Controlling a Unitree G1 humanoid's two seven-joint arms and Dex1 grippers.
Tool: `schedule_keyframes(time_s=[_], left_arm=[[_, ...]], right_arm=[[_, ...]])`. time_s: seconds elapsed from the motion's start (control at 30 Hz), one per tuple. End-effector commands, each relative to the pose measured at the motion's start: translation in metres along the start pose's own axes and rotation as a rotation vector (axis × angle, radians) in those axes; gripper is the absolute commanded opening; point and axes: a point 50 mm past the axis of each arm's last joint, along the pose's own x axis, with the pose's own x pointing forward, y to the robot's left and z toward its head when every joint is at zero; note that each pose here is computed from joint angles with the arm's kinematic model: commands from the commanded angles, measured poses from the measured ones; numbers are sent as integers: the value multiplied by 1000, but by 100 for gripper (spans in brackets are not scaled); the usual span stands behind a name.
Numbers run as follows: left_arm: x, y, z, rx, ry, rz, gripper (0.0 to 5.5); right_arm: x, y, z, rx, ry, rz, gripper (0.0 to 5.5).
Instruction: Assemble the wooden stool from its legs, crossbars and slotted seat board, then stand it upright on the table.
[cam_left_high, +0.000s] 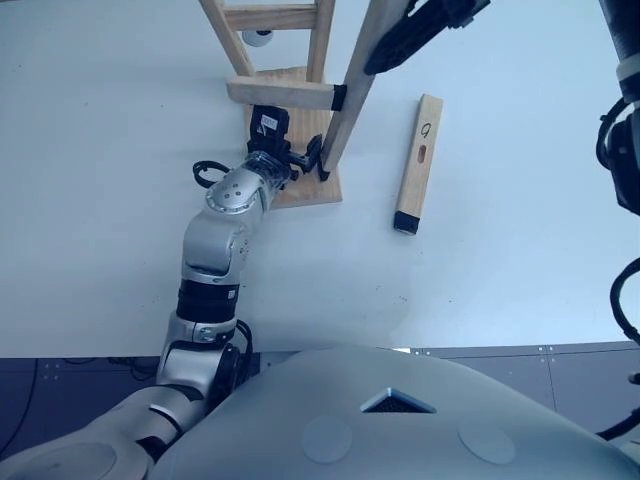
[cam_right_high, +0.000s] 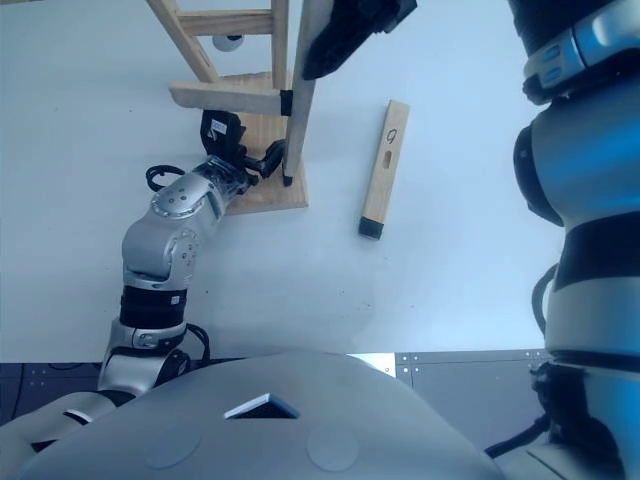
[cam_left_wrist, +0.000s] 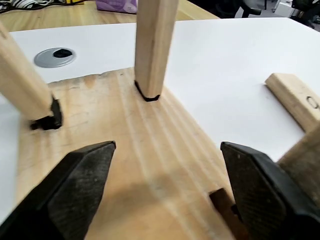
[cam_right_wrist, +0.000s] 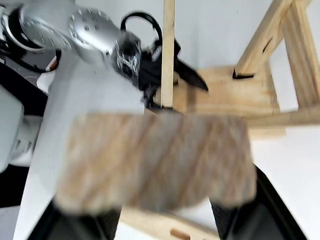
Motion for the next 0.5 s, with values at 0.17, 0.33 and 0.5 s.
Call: schedule_keyframes(time_s=[0.17,0.33,0.5], left_arm=[[4,-3,4,-5,-9,-29,388],[4,0,3,-19,-9,-34,388],[-8,39,4,11,5,63,388]], right_arm=[[0,6,1,87,-193,12,205],[-6,7,-10,124,-401,-61,205],[-26,18,-15,1,-534,-118,205]])
